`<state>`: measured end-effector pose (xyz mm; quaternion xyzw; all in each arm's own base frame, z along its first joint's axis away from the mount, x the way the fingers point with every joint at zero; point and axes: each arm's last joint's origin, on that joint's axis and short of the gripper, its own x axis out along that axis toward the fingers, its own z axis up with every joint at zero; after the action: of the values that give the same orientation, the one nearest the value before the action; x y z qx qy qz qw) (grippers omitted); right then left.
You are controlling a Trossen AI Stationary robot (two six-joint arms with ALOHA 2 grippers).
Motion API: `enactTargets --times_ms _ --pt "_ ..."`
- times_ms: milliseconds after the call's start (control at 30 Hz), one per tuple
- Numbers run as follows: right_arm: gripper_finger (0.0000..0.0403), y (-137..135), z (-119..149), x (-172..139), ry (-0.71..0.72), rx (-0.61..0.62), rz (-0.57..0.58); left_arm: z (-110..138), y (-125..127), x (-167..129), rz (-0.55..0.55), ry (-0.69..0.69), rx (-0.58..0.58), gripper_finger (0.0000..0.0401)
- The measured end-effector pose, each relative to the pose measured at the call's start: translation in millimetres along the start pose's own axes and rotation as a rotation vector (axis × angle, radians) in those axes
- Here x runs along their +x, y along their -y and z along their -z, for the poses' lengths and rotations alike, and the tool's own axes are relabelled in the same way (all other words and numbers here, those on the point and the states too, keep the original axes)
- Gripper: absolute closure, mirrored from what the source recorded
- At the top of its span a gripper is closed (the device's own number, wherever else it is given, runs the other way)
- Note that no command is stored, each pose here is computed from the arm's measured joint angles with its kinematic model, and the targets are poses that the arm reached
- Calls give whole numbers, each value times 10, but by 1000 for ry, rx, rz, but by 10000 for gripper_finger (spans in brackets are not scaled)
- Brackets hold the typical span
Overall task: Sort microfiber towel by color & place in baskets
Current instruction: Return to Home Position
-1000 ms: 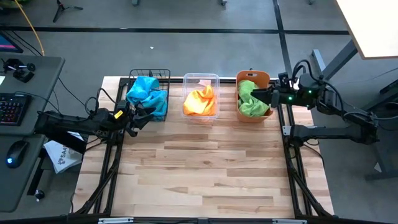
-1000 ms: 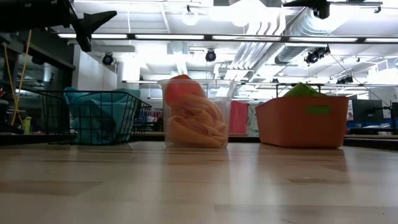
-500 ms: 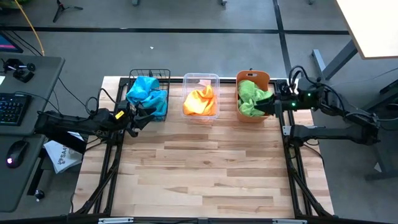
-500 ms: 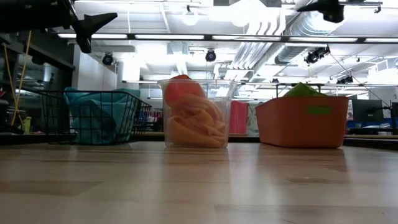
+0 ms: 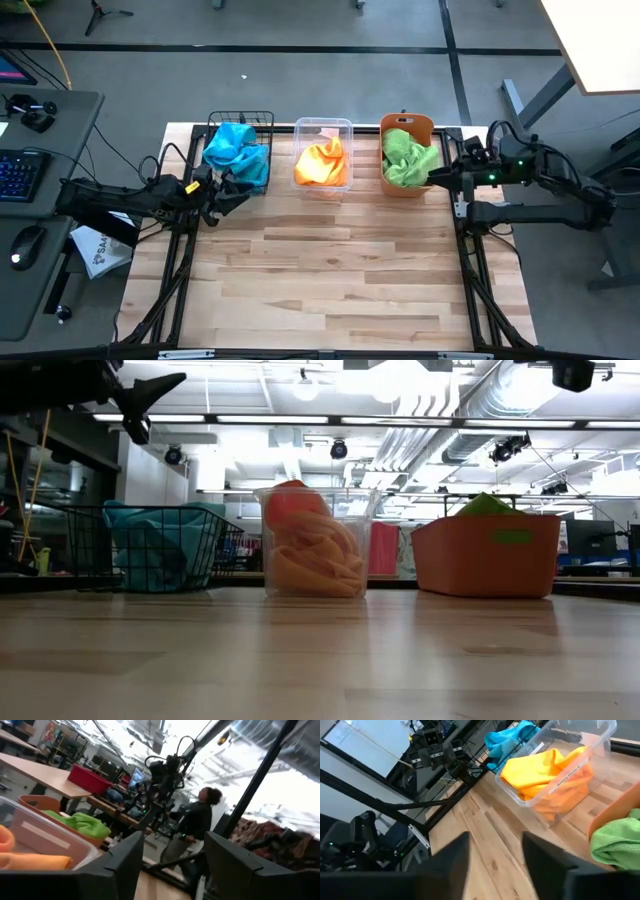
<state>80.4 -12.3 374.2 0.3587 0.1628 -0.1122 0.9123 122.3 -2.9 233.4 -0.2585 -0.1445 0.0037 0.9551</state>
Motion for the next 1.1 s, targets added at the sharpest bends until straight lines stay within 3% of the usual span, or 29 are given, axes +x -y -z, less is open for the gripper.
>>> enactTargets --times_ms 167,233,433,967,1100 --pt "365 -2 13 12 -6 -25 -5 25 -15 0 -18 -24 84 253" --pt "391 1 25 25 -14 -33 -9 27 -18 -1 -21 -27 113 285" --pt "387 -17 46 104 0 -69 -76 72 -42 -4 -40 -76 180 390" --pt "402 51 206 236 -28 -16 -124 168 -95 -21 -76 -178 216 401" --pt "402 53 206 182 -9 0 -138 292 -177 -106 -28 -61 150 401"
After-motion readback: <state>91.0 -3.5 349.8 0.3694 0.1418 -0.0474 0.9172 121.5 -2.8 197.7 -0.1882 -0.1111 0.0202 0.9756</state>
